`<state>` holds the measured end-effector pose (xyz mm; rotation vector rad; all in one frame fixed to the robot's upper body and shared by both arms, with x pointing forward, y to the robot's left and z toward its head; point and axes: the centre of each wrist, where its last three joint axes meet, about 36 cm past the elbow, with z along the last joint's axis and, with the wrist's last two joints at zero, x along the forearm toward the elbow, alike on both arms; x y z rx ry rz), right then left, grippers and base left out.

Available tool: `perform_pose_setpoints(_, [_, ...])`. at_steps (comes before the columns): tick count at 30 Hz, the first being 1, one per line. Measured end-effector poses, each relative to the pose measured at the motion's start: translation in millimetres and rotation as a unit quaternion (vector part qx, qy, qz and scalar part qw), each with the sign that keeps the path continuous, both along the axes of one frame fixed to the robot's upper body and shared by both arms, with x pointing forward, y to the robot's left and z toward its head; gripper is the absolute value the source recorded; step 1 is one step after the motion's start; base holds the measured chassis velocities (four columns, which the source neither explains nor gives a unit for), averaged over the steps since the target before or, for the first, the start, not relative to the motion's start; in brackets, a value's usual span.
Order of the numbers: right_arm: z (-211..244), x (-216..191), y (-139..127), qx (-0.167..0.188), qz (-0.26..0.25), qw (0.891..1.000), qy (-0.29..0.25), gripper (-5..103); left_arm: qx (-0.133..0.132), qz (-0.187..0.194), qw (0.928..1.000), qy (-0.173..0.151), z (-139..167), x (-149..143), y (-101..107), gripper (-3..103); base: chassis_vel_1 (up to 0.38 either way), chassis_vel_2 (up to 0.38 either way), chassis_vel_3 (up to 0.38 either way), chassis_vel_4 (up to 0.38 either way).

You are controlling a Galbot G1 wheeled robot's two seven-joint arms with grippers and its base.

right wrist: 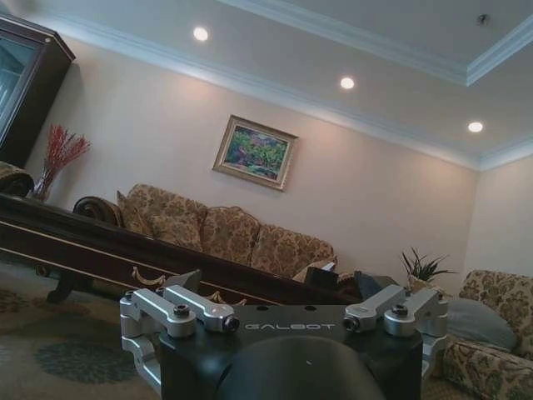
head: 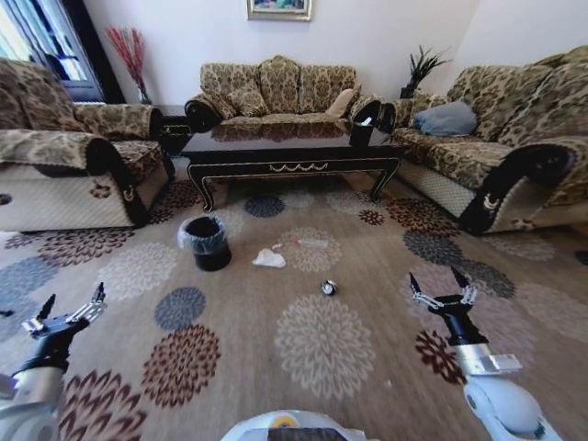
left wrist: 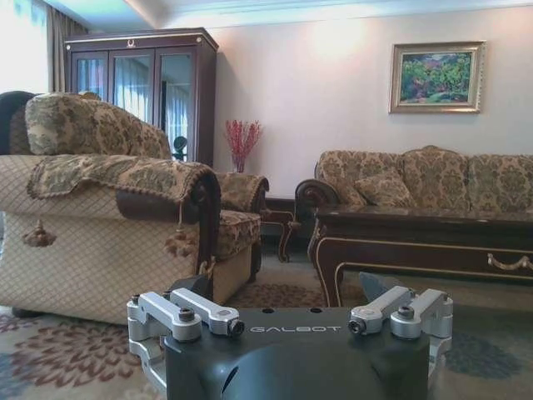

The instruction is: Move to the front of the table and pick up the trash from the floor, then place it into the trash bin.

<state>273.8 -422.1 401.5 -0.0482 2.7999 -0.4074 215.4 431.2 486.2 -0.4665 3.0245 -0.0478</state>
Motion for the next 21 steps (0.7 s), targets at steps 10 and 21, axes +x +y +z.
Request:
perform_pose_setpoints(10, [-3, -4, 0, -0.006, -0.001, 1.000, 0.001, 100, -0.009, -0.006, 0.9999, -0.009, 5, 5, -1, 100, -0.355, 0.340, 0.358, -0.353])
perform_pose_setpoints(21, [0, -5, -1, -0.004, 0.002, 1.000, -0.017, 100, -0.005, -0.007, 0.9999, -0.014, 10, 7, -1, 100, -0.346, 0.350, 0.357, -0.348])
